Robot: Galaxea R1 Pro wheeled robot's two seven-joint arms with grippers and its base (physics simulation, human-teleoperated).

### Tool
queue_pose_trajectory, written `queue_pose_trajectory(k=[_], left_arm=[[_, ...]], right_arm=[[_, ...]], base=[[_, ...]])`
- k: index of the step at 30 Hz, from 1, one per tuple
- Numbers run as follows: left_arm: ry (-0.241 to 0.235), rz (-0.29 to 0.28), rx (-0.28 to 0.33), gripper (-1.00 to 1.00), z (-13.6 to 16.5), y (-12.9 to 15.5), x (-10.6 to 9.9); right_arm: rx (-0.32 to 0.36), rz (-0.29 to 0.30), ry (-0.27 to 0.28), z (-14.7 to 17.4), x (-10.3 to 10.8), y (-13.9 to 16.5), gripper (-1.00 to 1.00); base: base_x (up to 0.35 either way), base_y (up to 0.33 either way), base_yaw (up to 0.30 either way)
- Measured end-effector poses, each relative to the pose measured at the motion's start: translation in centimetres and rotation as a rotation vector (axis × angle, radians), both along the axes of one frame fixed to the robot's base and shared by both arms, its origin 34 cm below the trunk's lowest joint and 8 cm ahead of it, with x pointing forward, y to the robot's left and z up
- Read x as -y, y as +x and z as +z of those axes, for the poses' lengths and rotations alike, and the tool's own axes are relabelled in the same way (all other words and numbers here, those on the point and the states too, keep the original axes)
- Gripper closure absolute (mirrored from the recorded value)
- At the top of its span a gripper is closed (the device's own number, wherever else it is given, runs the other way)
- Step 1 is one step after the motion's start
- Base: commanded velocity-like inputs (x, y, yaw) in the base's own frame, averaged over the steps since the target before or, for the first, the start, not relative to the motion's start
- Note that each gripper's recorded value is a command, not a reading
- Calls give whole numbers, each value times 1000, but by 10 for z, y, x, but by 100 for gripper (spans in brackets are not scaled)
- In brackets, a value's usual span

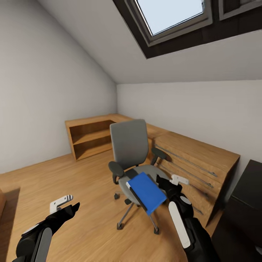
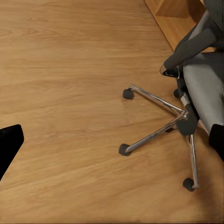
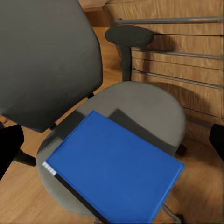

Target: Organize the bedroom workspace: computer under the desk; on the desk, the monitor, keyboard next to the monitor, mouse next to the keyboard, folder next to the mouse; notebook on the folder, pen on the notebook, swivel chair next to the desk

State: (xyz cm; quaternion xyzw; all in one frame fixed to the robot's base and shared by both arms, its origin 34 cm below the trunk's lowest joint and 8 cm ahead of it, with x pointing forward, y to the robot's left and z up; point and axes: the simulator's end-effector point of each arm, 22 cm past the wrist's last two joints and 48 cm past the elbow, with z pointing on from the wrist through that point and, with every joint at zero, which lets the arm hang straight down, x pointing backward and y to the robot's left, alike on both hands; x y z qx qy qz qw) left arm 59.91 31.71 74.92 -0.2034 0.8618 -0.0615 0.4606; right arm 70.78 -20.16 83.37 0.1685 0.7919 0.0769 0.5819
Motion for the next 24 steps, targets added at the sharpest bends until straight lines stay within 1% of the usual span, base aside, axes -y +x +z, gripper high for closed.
queue_pose_trajectory(k=[4, 10, 15, 24], left_arm=[[0, 0, -2, -100, 0, 0, -1], [-3, -1, -4, -100, 0, -1, 1], [-3, 1, -2, -100, -5, -1, 1], [-1, 2, 0, -100, -22, -3, 0]], right_arm=[[-2, 0, 13, -1, -1, 0, -100], [-1, 0, 18, -1, -1, 0, -100], [0, 3, 19, -6, -2, -1, -100], [1, 3, 18, -23, -2, -3, -100]], base=[[-169, 160, -300], [-35, 30, -274], [-7, 6, -81], [-1, 1, -11]])
